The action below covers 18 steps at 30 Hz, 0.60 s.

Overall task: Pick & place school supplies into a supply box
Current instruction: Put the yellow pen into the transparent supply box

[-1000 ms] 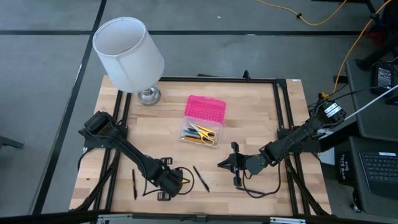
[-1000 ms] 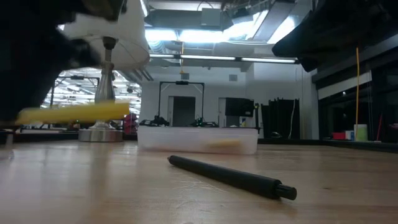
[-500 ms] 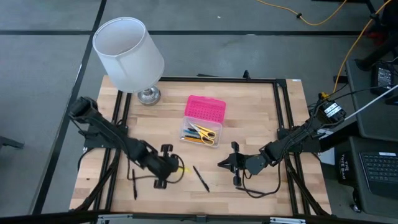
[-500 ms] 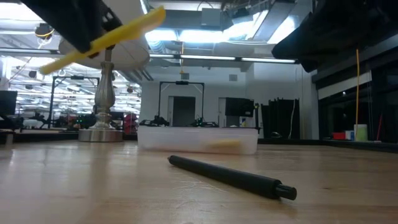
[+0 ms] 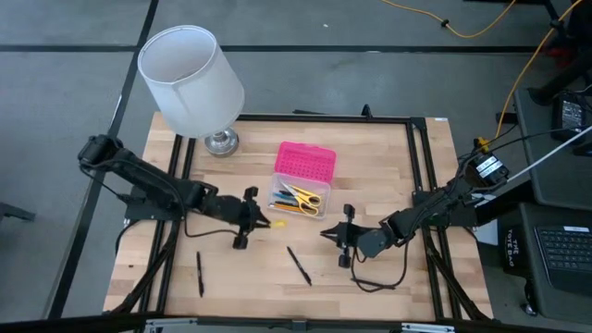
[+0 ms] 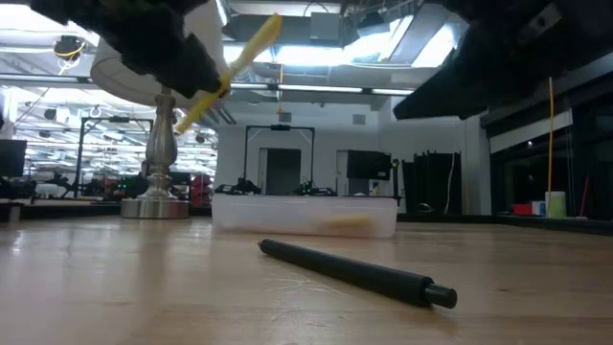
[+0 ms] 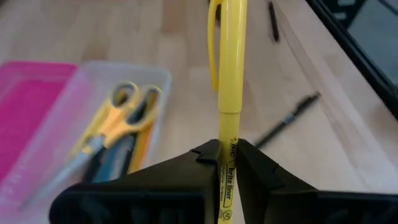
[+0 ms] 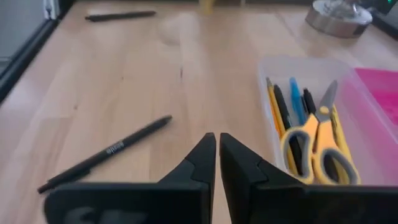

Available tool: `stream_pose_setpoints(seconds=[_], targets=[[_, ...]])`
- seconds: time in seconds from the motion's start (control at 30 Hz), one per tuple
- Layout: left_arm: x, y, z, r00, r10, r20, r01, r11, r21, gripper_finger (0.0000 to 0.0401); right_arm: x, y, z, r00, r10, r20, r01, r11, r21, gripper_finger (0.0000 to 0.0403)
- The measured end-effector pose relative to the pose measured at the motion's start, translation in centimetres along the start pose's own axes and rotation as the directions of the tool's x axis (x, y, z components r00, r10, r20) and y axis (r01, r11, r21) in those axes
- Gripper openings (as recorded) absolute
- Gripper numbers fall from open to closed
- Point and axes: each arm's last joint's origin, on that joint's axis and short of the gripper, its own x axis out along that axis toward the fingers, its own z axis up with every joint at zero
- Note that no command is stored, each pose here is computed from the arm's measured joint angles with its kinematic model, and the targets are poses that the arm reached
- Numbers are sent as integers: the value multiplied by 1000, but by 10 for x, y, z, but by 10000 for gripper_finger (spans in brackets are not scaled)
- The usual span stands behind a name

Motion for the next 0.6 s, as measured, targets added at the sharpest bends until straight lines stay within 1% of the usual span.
stream_pose_setpoints(seconds=[0.17,0.3,0.5,0.6], targets=[[5,18,2,998,2,64,-1,1000,-6,22,-1,-3,7,999,24,23,-24,1000,-3,28],[6,34,2,998,24,61,-22,999,-25,22,-6,-11,19,998,16,57,-15,1000,-2,28],[7,59,3,994,98,56,-94,993,-66,22,-12,-26,35,995,-15,102,21,998,-55,28],[6,68,1,996,80,44,-77,996,-52,22,-11,-34,38,994,-38,107,45,997,-65,28]])
